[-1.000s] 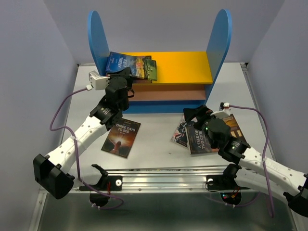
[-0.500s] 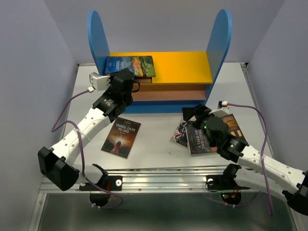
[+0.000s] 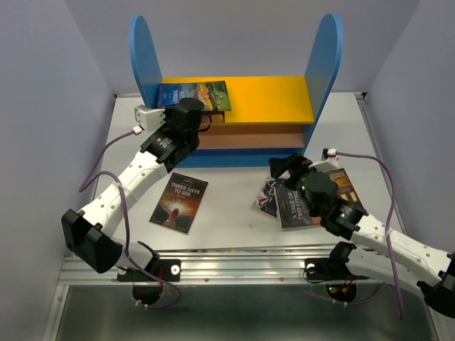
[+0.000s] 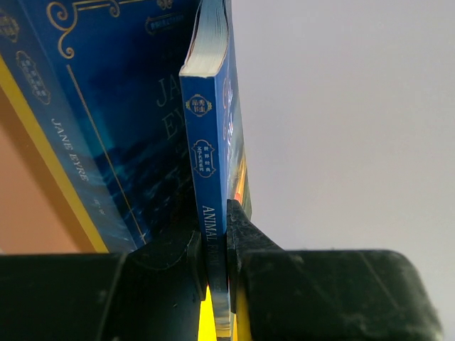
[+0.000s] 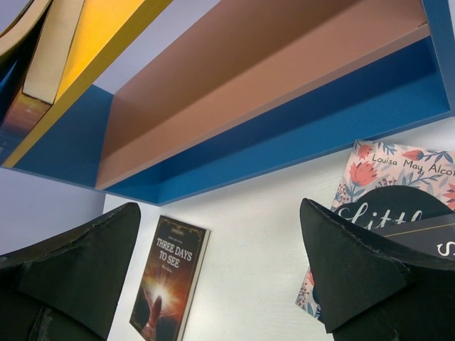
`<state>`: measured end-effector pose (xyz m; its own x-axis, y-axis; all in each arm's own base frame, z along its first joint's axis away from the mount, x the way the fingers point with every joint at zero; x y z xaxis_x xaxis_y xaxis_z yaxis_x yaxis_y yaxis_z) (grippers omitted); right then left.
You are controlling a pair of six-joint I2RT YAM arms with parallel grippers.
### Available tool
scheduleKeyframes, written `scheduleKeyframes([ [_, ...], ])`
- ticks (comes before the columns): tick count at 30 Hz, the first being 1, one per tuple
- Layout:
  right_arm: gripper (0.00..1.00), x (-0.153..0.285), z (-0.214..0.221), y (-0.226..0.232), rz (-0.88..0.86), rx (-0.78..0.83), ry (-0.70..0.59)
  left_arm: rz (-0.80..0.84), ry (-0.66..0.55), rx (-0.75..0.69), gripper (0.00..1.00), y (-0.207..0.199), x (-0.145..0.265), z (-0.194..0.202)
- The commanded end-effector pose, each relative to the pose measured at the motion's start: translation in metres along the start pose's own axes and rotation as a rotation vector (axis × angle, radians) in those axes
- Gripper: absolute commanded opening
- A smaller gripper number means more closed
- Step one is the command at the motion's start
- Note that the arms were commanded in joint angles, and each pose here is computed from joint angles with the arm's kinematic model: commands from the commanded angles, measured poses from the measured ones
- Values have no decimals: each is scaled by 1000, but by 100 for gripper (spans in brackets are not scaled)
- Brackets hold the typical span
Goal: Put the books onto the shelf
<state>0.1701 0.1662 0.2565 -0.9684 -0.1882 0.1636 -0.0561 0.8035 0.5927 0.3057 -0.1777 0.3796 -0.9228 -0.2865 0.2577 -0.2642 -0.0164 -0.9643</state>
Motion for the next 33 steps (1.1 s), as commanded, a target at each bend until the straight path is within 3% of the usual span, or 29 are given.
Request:
scheduleKeyframes([
  [1,100,1,-18,13,-16,-36,-63,23,-55,88,0,-20,7,-12],
  [9,100,-1,-16,15,-22,-33,-47,25,-96,90,0,-18,4,-29],
  [16,100,-2,-14,16,-25,-35,-39,15,-63,101,7,-11,1,-38],
  [19,100,-2,-14,17,-29,-42,-38,17,-52,89,21,-11,0,-38],
  [20,100,-2,-14,16,-26,-43,-40,14,-43,84,35,-11,0,-38],
  [22,100,-2,-14,17,-28,-44,-40,12,-31,79,45,-11,2,-38],
  [27,100,-2,-13,17,-35,-52,-34,21,-1,77,52,-9,7,-40],
  [28,100,-2,-12,17,-37,-50,-29,20,6,68,61,-9,8,-40],
  [33,100,-3,-12,22,-65,-26,-8,8,32,38,68,-8,9,-39],
])
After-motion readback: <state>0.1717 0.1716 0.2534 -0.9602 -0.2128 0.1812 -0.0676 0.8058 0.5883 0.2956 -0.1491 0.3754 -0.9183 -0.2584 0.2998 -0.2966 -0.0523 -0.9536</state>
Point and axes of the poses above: each gripper's point midway between its finger pads, its own x axis back along the fingers, its own y axis along the line the jaws close on, z = x × y, the point moved 10 cm from there along x, back along the fingers, and after that the axes turned 7 degrees about x, right-handed, at the moved point
